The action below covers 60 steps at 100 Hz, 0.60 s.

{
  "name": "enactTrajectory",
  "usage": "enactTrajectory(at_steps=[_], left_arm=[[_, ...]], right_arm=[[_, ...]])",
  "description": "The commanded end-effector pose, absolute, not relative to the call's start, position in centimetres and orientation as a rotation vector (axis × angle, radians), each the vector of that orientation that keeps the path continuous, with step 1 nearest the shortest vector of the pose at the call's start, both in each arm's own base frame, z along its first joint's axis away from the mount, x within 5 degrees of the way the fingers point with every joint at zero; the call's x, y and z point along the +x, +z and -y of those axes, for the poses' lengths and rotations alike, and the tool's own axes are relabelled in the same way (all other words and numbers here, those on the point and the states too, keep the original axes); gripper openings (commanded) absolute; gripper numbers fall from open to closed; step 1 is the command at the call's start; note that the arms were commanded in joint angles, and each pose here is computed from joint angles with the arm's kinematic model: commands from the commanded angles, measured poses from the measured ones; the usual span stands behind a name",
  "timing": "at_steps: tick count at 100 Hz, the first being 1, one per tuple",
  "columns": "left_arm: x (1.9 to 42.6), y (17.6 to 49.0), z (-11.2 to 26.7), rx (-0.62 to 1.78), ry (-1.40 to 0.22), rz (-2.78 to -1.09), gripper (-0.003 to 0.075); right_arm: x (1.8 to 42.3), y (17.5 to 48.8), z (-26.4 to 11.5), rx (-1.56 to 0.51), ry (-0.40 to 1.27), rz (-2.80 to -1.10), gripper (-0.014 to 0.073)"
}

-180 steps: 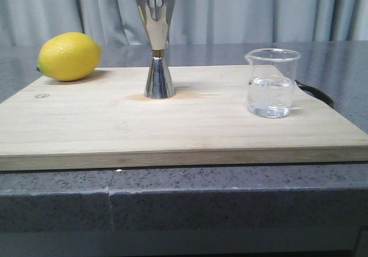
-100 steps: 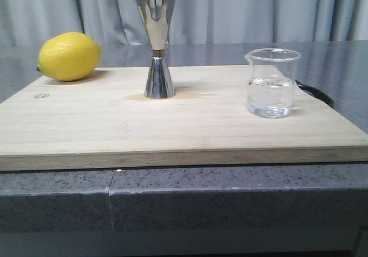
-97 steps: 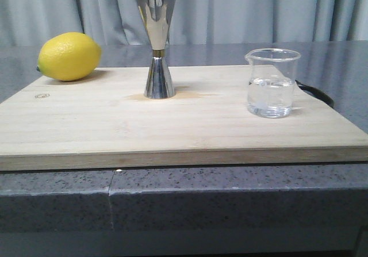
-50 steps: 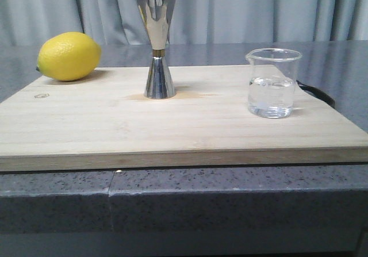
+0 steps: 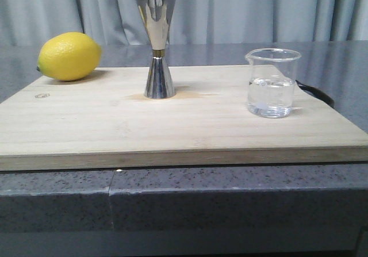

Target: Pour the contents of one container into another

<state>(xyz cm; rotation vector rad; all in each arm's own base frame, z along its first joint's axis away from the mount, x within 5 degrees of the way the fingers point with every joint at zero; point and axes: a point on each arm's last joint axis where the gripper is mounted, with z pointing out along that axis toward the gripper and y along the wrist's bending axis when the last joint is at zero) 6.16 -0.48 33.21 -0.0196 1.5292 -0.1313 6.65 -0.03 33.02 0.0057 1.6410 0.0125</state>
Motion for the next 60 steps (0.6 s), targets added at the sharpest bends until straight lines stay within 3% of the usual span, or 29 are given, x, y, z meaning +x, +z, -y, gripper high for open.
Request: enactTrajectory(at_steps=[1, 60], left_arm=[[6.28, 34.97, 0.44, -0.033, -0.142, -1.438, -0.0019], [6.28, 34.96, 0.44, -0.033, -0.142, -1.438, -0.0019]], right_arm=[[6.91, 34.56, 0.06, -0.005, -0.006, -1.571, -0.0066], [6.96, 34.52, 0.06, -0.003, -0.004, -1.575, -0.0062]])
